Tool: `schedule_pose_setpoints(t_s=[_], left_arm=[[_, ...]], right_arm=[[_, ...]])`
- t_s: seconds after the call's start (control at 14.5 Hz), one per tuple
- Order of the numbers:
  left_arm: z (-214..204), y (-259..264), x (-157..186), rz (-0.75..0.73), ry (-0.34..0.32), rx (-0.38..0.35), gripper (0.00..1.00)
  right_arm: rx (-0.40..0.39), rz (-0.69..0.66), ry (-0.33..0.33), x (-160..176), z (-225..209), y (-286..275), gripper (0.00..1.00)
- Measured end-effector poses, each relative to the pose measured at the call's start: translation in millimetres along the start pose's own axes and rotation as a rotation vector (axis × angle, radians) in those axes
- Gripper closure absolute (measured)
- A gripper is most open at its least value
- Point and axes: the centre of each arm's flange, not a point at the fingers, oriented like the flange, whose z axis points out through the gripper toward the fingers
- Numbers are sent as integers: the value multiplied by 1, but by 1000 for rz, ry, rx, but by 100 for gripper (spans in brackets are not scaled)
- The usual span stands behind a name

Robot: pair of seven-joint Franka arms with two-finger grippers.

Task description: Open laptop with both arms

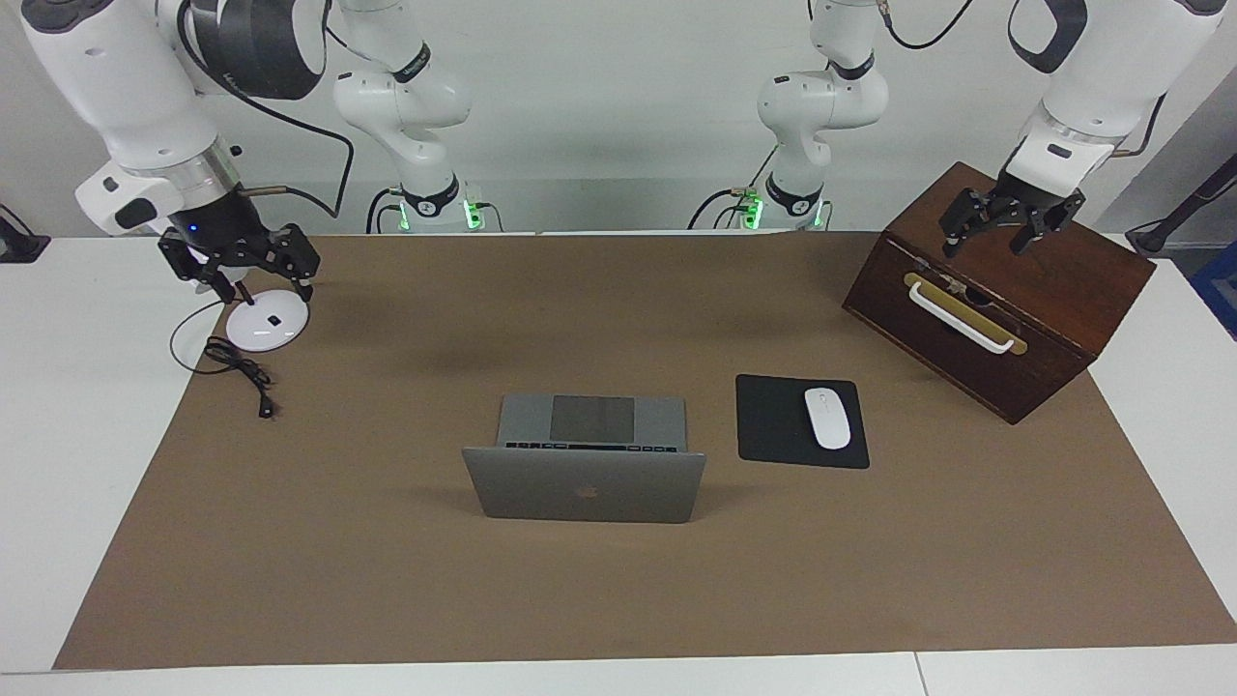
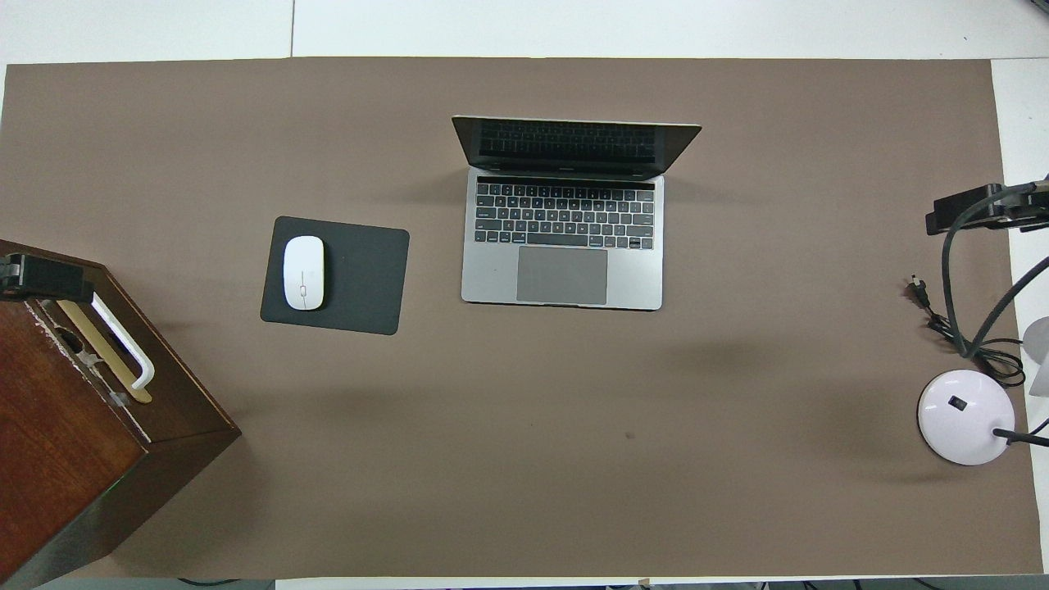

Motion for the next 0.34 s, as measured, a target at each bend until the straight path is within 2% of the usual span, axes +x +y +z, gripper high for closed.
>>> schedule_pose_setpoints(t_s=[0.34], left_arm=[[0, -1, 0, -5, 0, -2, 0]], right_arm=[[0, 0, 1, 0, 0, 0, 0]])
